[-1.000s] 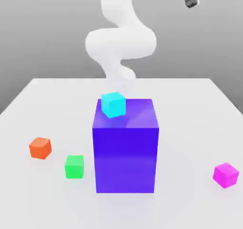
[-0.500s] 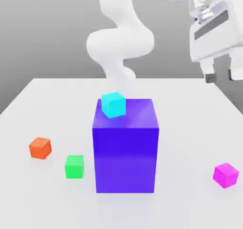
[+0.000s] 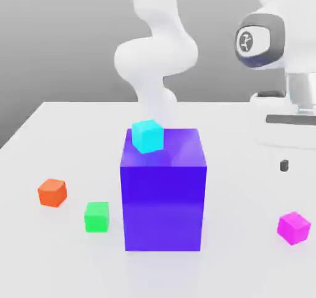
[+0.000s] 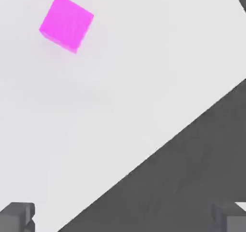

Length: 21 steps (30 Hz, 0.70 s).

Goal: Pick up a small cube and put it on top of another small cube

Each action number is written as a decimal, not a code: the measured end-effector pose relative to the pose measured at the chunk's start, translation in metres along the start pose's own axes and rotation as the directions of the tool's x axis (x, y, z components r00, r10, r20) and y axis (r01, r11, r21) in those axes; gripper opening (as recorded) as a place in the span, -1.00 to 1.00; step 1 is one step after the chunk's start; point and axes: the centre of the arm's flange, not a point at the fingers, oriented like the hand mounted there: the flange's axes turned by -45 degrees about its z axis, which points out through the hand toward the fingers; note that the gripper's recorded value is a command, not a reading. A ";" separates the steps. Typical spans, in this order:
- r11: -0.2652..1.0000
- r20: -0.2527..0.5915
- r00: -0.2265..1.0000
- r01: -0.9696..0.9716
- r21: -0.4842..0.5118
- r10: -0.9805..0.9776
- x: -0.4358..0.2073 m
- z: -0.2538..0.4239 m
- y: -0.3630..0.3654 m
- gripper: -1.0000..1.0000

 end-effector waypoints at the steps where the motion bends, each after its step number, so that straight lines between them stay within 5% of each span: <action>1: 0.998 -0.010 0.998 0.056 0.008 -0.056 0.006 0.008 0.001 0.00; 8: 0.900 -0.093 0.898 0.434 0.036 -0.430 0.053 0.061 0.001 0.00; 15: 0.671 -0.186 0.661 0.741 0.009 -0.727 0.100 0.111 -0.009 0.00; 21: 0.611 -0.204 0.597 0.792 -0.005 -0.776 0.118 0.174 -0.019 0.00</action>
